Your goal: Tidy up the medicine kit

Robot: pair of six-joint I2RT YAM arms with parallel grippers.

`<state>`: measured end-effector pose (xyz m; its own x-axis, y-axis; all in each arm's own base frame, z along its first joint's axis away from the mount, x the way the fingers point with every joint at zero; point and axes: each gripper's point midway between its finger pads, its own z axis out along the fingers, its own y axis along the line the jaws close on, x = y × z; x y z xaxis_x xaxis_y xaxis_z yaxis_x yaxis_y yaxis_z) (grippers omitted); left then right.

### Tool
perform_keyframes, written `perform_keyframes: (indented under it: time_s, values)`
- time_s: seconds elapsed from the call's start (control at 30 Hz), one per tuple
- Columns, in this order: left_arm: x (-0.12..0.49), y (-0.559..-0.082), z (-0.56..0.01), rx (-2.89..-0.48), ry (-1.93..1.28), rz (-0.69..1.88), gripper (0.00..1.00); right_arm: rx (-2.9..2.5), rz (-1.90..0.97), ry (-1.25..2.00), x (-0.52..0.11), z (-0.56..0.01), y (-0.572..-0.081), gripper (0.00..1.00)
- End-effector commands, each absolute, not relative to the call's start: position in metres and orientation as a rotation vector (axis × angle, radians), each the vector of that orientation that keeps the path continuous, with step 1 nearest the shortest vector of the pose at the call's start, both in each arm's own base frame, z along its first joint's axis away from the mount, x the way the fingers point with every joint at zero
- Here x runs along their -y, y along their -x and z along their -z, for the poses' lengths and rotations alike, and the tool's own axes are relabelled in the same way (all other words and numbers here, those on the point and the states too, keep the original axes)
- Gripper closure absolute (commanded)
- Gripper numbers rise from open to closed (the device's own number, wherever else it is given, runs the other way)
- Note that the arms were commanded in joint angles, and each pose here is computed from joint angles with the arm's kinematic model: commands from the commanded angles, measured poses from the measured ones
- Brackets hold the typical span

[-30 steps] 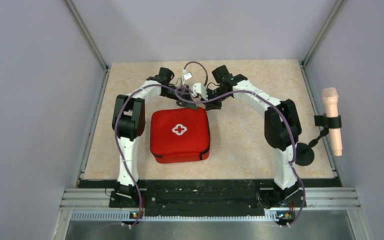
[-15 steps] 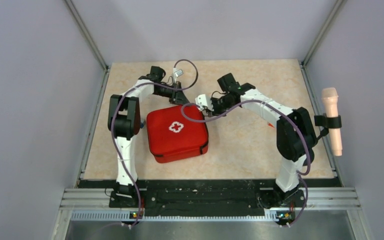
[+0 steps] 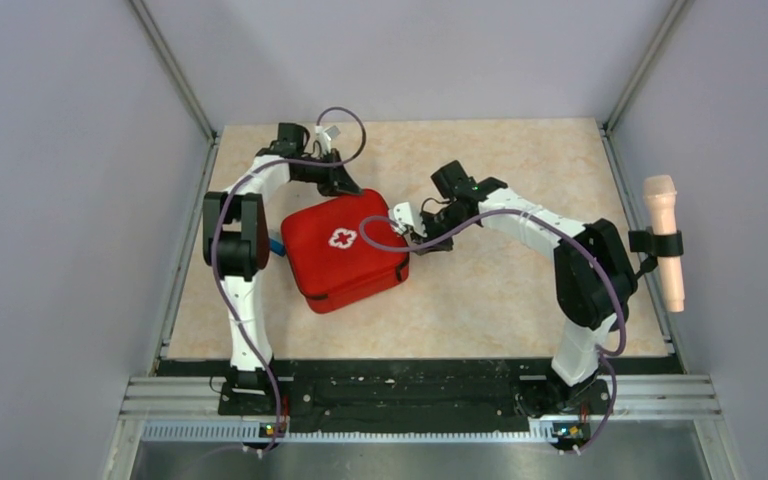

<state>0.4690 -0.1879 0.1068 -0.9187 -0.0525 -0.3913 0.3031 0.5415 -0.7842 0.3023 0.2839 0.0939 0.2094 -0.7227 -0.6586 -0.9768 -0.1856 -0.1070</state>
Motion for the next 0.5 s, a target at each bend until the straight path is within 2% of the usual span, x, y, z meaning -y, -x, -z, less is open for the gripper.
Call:
perform_keyframes:
  time_s: [0.0,0.47]
  values:
    - [0.118,-0.528,-0.109,-2.369,0.043,0.874,1.0,-1.66,-0.806,2.019,-0.279,-0.093,-0.251,1.0]
    - [0.115,-0.524,-0.096,-2.405,0.318,0.778,1.0,-1.752,-0.978,1.873,-0.3,-0.1,-0.241,1.0]
